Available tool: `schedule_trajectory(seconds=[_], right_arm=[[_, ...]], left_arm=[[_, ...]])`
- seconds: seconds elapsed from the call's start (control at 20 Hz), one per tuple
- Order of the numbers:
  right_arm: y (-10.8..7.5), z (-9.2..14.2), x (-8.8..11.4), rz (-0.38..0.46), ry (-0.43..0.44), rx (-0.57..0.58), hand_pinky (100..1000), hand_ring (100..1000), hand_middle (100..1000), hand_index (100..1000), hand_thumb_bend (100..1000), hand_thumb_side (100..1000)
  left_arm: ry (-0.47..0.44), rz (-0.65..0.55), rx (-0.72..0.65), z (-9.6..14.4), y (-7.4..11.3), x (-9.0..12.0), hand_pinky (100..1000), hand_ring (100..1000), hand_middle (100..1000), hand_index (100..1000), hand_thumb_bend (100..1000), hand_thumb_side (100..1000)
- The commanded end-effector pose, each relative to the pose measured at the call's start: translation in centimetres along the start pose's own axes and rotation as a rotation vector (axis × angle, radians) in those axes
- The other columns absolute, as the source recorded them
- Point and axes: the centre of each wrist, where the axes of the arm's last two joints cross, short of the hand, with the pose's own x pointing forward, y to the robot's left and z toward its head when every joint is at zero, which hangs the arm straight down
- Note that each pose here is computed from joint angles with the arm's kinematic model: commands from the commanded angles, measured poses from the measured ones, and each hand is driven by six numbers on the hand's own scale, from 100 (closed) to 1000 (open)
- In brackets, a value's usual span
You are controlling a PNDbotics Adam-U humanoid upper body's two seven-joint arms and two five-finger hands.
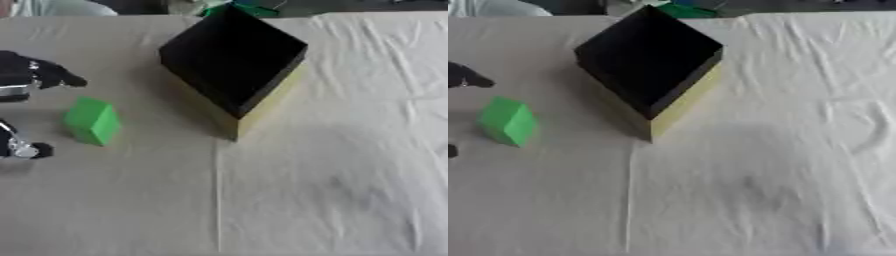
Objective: Pick up objects on the table and place them in the box.
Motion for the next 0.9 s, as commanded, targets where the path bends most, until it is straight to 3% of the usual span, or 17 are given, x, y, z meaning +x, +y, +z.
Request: schedule_trajectory(seconds=[0.05,0.5,0.7,0.9], right_arm=[[-0.1,-0.6,0.5,-0.003,-0.023,0.003,727,711,640,892,100,1000],[0.0,-0.6,0.5,-0.008,-0.012,0.007,725,705,633,892,100,1000],[0.1,-0.6,0.5,-0.012,-0.01,0.005,724,702,629,892,100,1000],[0.1,-0.5,0.5,-0.013,-0.003,0.001,723,699,626,891,100,1000]], left_arm=[[0.027,-0.045,0.001,0.5,0.4,-0.8,803,862,882,1000,480,226],[0.012,-0.02,-0.053,0.1,-0.5,-1.4,820,882,913,1000,487,223],[0.004,-0.029,-0.073,0.0,-0.7,-1.4,817,881,919,1000,440,143],[-0.019,-0.019,-0.091,-0.2,-1.3,-1.4,812,879,929,1000,396,130]])
